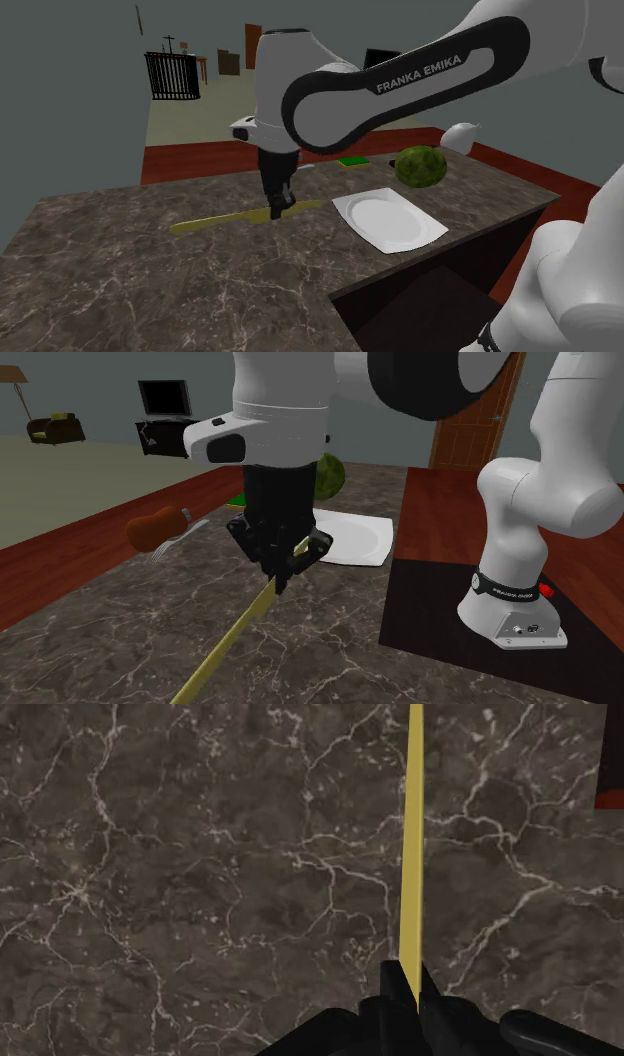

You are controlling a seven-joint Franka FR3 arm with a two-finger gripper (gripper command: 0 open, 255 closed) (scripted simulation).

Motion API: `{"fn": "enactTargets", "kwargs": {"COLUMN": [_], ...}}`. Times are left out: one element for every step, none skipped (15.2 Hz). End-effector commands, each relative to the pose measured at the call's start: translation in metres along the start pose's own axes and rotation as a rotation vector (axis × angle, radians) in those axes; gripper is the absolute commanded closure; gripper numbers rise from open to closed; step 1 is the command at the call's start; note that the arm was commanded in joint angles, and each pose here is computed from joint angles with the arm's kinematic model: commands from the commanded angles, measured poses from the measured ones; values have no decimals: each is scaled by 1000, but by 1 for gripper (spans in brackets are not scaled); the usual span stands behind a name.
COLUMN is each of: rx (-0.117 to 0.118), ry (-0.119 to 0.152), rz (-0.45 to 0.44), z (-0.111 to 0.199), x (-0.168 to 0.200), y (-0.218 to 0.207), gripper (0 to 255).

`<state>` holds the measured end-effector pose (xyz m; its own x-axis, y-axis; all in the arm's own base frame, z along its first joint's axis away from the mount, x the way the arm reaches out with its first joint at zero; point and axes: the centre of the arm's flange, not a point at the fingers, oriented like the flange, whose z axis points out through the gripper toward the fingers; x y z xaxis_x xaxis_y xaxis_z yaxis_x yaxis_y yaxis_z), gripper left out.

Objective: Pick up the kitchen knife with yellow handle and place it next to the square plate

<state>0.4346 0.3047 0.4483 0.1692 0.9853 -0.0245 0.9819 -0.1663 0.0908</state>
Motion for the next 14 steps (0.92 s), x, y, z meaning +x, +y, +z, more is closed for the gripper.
{"fn": "enactTargets", "kwargs": {"rx": [0,0,0,0,0,0,0,0,0,0,0,0,0,0], "ry": [1,1,1,1,1,1,1,1,1,1,1,1,1,1], "rz": [1,1,1,1,1,1,1,1,1,1,1,1,1,1], "z": [0,-1,-1,-2,-3,-3,2,7,13,18,23,28,34,39], "x": [-22,-31,-41,-50,-59,-69,-69,-68,-68,-68,-68,-68,-68,-68], "y": [-19,-29,-38,-47,-57,-67,-67,-67,-68,-68,-69,-69,-70,-70], "gripper": [255,255,255,255,255,255,255,255,255,255,255,255,255,255]}}
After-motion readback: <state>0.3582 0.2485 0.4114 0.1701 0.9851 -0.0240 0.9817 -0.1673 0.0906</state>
